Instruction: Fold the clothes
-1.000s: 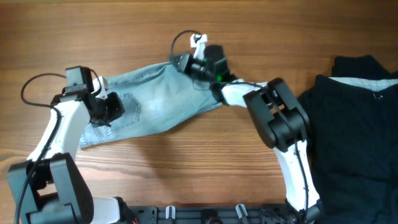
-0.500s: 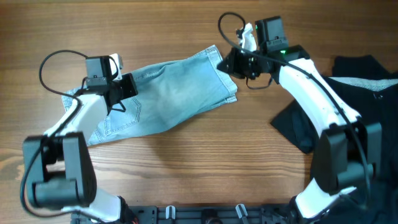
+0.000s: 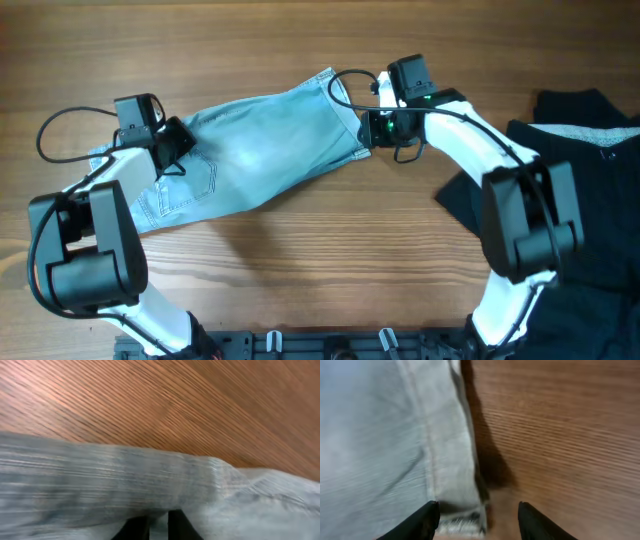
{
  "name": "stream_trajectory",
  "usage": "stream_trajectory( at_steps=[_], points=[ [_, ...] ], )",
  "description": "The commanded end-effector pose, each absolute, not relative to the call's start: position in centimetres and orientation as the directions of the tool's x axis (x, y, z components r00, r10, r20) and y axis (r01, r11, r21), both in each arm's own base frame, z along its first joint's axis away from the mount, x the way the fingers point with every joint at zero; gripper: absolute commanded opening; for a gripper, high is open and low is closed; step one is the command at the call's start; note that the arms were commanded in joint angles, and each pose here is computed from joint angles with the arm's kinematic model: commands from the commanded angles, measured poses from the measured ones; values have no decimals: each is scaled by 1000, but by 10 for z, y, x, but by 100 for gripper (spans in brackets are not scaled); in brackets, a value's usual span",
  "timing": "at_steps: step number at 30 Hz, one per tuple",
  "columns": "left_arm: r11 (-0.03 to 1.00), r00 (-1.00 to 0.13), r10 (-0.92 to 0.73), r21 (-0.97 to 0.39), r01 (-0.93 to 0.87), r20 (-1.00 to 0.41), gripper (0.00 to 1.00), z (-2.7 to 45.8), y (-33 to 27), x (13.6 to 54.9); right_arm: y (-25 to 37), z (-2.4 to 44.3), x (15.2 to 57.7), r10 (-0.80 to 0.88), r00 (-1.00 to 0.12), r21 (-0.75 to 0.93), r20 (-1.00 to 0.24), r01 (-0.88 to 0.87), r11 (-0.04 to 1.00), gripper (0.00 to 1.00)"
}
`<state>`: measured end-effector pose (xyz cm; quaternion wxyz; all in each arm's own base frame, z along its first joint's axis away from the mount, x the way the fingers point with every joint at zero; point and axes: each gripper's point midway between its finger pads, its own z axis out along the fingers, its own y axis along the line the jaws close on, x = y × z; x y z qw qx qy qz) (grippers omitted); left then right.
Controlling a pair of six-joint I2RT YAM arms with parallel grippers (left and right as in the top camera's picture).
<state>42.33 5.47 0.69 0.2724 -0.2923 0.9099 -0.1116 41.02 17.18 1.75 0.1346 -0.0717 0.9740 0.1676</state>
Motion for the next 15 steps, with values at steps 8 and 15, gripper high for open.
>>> stream_trajectory(
  at_steps=[8, 15],
  points=[
    [828, -755, -537, -405, -388, -375, 16, 53, 31, 394, 195, -7, 378, -156, -975, 462, -156, -212, 861, 18],
    [826, -805, -564, -117, -551, -184, 16, 21, 57, 318, 92, -13, 400, 15, -987, 73, -161, 4, 997, 4]
  ],
)
